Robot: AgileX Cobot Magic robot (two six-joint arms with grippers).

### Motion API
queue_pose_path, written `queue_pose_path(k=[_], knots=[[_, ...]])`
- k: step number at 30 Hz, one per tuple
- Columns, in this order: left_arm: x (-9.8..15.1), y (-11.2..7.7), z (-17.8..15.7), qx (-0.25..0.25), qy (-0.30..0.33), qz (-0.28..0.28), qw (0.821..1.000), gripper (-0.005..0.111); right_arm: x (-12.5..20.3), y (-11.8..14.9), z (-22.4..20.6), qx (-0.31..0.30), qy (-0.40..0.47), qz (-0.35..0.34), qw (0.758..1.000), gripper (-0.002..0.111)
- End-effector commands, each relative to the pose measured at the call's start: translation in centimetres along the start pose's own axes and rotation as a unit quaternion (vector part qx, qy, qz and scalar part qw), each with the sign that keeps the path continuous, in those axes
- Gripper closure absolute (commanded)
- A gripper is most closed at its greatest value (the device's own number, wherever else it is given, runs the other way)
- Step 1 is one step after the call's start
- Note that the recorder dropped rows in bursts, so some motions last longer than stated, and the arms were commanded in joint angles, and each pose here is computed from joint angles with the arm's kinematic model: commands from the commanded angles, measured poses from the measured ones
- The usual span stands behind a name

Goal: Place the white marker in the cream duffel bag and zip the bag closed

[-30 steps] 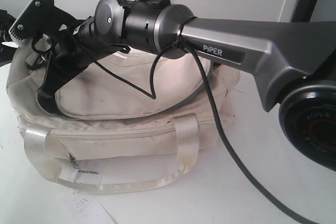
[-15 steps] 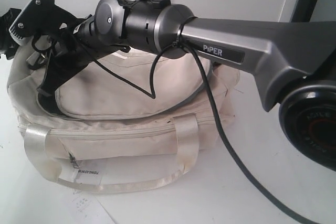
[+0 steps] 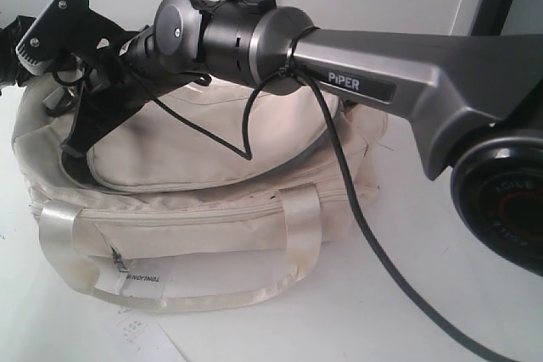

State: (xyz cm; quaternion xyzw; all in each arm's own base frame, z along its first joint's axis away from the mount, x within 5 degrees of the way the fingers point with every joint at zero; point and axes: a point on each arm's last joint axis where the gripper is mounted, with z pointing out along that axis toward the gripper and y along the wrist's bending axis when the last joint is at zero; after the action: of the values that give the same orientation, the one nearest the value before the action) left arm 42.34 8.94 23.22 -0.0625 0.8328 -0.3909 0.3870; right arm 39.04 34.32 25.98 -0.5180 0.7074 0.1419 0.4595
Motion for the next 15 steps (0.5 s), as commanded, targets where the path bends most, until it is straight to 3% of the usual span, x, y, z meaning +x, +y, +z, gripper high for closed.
queue_pose_path(k=[1,15], knots=[[-0.21,-0.34,0.01,0.005,-0.007,-0.004,1.0,0.107,-0.28,0.29,-0.59,-0.02,0.009,0.005,1.0,0.108],[-0.33,-0.34,0.01,0.005,-0.014,-0.026,1.0,0.107,-0.34,1.07,-1.44,-0.063,0.037,0.001,0.997,0.108]])
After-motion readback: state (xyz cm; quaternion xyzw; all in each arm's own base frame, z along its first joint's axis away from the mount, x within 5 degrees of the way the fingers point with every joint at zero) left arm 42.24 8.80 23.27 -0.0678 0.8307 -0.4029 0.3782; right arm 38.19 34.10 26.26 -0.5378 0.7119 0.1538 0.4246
